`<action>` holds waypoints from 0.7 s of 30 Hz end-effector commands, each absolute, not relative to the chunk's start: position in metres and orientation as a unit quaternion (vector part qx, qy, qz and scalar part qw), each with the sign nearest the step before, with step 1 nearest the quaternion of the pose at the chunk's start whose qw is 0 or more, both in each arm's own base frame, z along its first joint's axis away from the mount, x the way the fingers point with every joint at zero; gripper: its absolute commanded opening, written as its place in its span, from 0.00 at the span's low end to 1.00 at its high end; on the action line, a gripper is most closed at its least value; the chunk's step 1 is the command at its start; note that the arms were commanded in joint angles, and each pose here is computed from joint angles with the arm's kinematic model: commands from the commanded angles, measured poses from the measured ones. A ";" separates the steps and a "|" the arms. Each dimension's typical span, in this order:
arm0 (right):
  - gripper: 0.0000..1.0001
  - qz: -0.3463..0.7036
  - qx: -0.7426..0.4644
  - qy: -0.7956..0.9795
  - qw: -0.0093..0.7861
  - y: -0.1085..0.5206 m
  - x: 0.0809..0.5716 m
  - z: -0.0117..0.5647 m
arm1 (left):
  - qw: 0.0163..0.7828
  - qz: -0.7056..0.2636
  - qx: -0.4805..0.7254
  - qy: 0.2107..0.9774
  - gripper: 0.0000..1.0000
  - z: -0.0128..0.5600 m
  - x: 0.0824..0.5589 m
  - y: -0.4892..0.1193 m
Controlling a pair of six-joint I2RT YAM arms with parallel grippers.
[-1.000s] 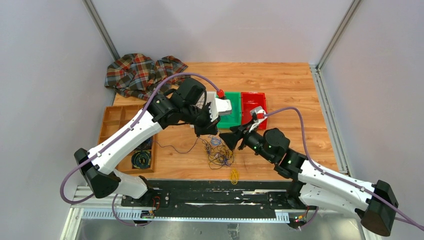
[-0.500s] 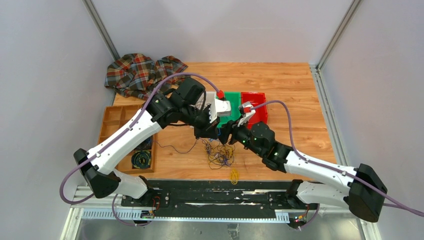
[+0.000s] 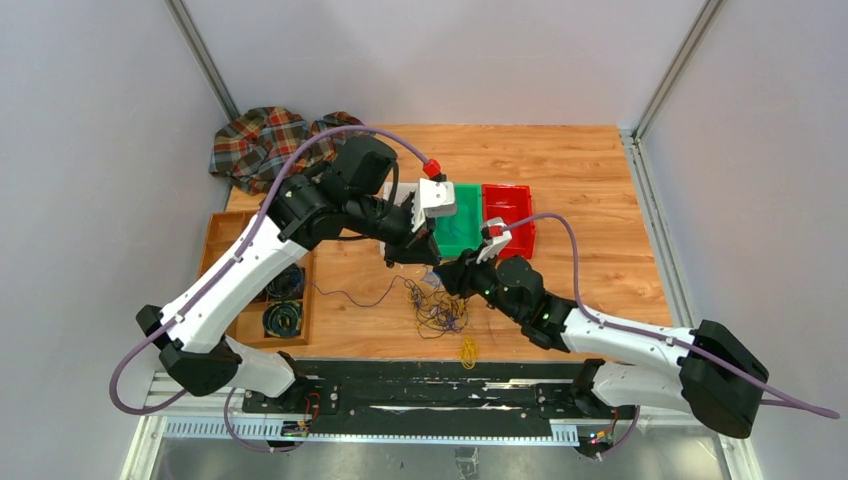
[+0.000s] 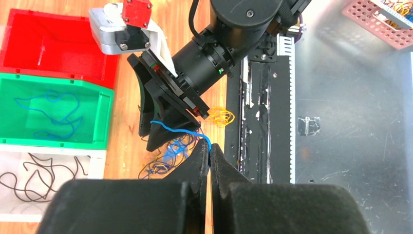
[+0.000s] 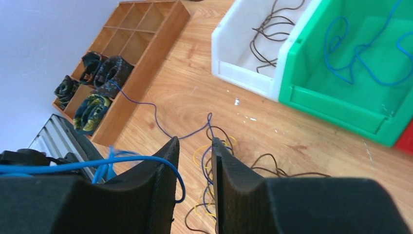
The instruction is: Untangle the cables
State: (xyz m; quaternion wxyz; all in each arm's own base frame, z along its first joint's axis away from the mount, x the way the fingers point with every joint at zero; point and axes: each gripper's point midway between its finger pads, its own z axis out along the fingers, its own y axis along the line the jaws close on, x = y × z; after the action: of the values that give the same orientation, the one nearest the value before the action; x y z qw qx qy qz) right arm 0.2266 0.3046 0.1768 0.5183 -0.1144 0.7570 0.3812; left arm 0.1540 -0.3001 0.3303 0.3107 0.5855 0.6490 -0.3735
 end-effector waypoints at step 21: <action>0.33 0.280 -0.018 0.817 0.504 0.212 0.206 0.079 | 0.420 -0.347 0.583 0.603 0.01 0.413 0.190 -0.310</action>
State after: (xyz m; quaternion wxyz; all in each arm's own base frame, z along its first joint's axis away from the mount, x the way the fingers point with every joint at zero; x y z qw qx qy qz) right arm 0.2059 0.2271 0.0883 0.5009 -0.0477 0.8120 0.2958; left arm 0.1734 -0.3067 0.4117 0.4072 0.5838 0.5989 -0.3670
